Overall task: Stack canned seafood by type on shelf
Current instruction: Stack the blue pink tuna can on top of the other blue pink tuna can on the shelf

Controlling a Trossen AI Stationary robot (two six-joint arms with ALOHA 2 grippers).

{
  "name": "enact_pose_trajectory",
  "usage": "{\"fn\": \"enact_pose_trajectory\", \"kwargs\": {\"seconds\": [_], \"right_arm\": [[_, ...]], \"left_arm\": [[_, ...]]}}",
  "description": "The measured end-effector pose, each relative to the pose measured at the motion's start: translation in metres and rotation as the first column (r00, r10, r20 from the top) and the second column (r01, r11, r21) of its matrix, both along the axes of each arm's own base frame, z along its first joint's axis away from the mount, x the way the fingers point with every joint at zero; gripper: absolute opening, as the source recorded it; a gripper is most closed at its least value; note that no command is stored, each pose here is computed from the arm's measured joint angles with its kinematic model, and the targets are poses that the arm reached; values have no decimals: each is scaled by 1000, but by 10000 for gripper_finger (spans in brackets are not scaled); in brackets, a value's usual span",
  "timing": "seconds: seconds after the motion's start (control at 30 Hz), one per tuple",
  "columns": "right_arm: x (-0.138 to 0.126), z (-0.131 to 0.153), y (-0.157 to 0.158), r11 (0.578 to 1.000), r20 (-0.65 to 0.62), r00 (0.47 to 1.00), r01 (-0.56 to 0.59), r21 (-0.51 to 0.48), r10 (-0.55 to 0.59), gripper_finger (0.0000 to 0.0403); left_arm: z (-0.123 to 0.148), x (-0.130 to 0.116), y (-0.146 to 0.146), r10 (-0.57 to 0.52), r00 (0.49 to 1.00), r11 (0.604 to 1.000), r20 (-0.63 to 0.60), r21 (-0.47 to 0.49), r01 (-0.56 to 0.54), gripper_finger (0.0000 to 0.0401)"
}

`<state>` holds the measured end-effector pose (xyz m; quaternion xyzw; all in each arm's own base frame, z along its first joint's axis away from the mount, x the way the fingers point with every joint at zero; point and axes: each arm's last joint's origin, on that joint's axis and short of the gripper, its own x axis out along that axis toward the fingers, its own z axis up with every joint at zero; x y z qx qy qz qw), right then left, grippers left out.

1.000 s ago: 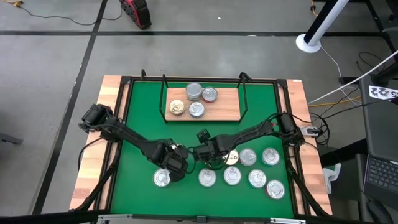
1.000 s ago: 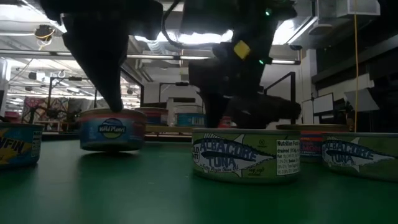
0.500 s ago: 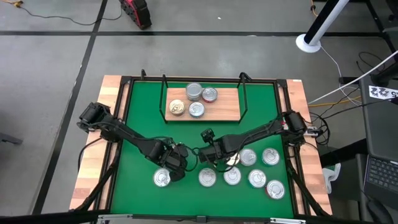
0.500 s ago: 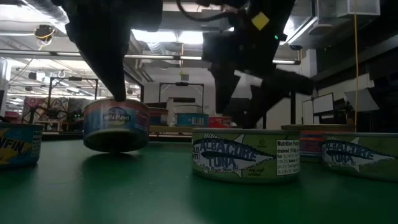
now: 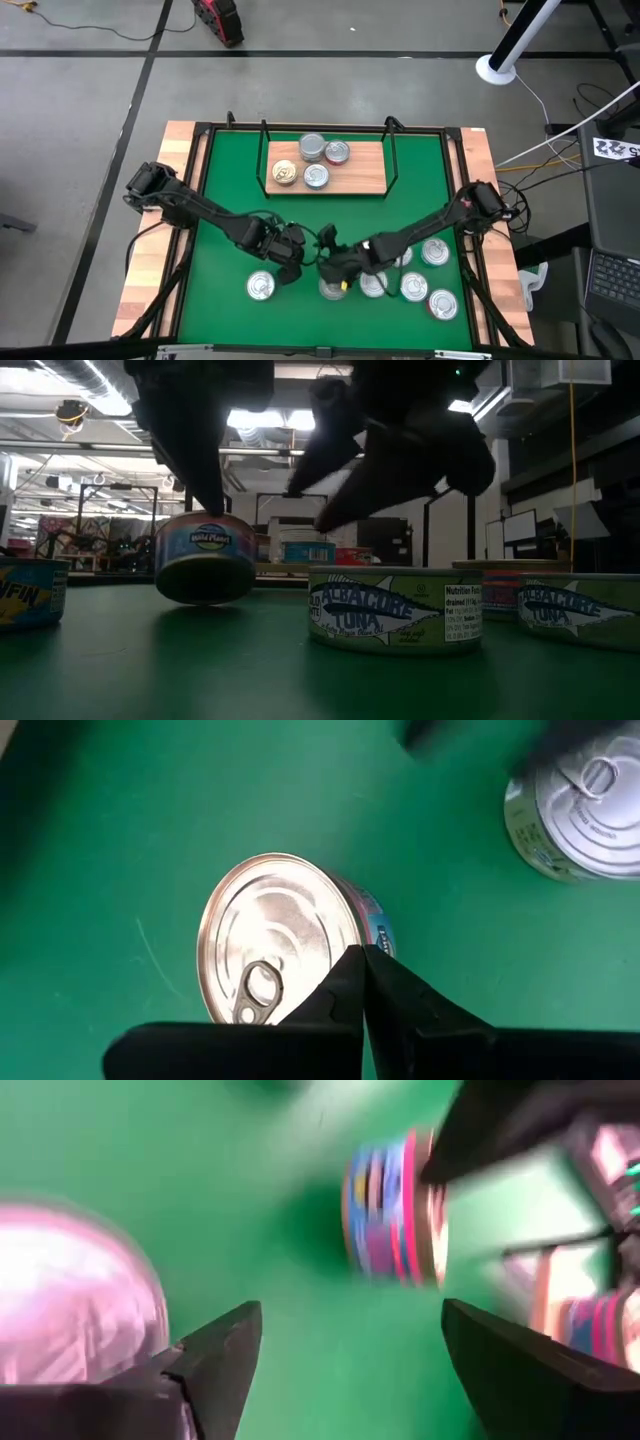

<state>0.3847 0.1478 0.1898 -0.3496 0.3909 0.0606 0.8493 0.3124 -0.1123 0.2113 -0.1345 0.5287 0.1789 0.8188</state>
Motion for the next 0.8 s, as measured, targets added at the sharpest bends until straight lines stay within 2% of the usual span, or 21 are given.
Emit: {"fn": "enact_pose_trajectory", "kwargs": {"seconds": [0.17,0.3,0.5,0.8], "right_arm": [[-4,-19,3,999,185,983,25,-25,-20,307],[-4,-27,-6,999,291,955,47,17,-50,307],[3,-42,-18,998,293,955,32,54,-46,307],[9,-52,-17,1000,324,946,-10,-8,12,307]], "left_arm": [[0,2,5,17,1000,1000,2,0,-17,0],[1,5,8,22,1000,999,20,-26,-21,0],[2,9,10,13,999,999,42,-33,-12,0],[3,13,15,19,998,998,60,-55,-16,0]]}}
